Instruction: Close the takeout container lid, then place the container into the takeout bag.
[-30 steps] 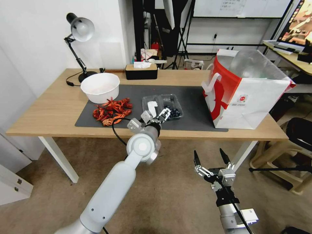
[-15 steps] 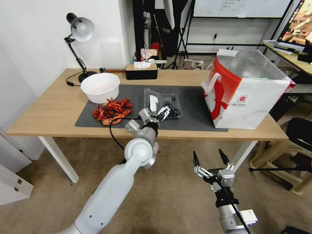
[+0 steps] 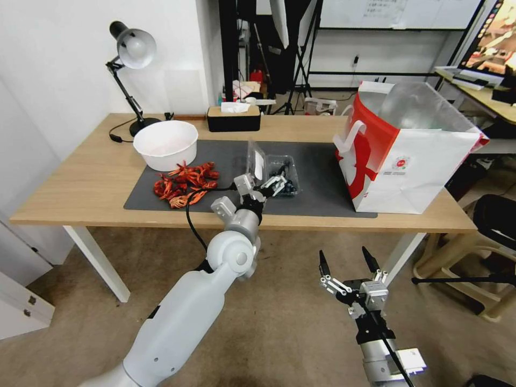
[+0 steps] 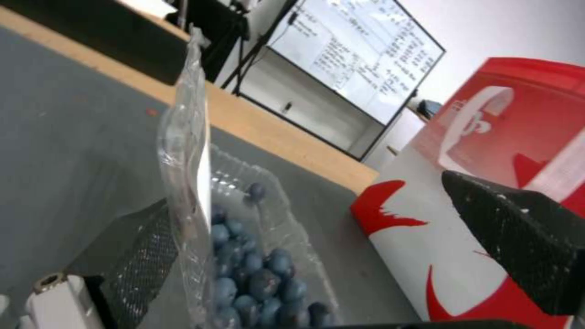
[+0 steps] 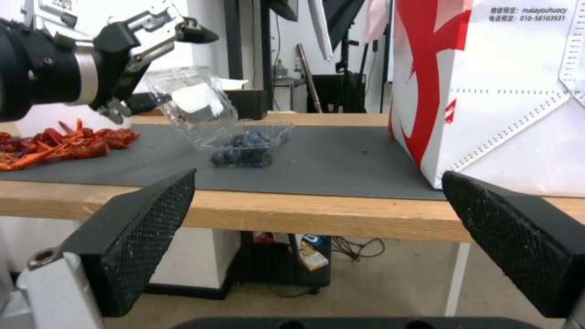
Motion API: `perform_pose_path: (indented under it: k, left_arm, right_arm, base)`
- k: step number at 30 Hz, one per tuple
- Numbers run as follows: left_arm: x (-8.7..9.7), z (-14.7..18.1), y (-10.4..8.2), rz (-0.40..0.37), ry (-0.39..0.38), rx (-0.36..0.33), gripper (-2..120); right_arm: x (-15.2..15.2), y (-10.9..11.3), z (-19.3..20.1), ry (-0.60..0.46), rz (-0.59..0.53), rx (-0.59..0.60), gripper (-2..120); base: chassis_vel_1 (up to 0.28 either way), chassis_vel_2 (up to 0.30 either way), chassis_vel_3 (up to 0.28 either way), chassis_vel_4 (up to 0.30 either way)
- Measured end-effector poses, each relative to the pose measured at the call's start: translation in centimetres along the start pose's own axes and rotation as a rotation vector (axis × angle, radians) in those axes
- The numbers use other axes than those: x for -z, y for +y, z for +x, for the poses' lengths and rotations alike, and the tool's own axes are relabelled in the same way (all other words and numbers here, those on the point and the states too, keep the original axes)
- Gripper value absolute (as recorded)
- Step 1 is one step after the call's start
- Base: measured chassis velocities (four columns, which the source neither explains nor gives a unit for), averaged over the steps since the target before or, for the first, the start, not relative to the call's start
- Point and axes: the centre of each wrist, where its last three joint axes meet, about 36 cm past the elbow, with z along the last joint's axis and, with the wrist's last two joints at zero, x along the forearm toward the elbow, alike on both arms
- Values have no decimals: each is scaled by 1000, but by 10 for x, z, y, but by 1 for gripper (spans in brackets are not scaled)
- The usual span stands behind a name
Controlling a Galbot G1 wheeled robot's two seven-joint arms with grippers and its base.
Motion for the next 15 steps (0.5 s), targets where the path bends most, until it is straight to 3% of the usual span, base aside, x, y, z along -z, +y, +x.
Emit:
perform_pose_path:
  k: [15]
  left_arm:
    - [-6, -18, -21, -6, 65, -115, 100]
  right_arm:
    - [3, -1, 0, -8, 3, -4, 100]
  base:
    - [0, 0, 0, 0]
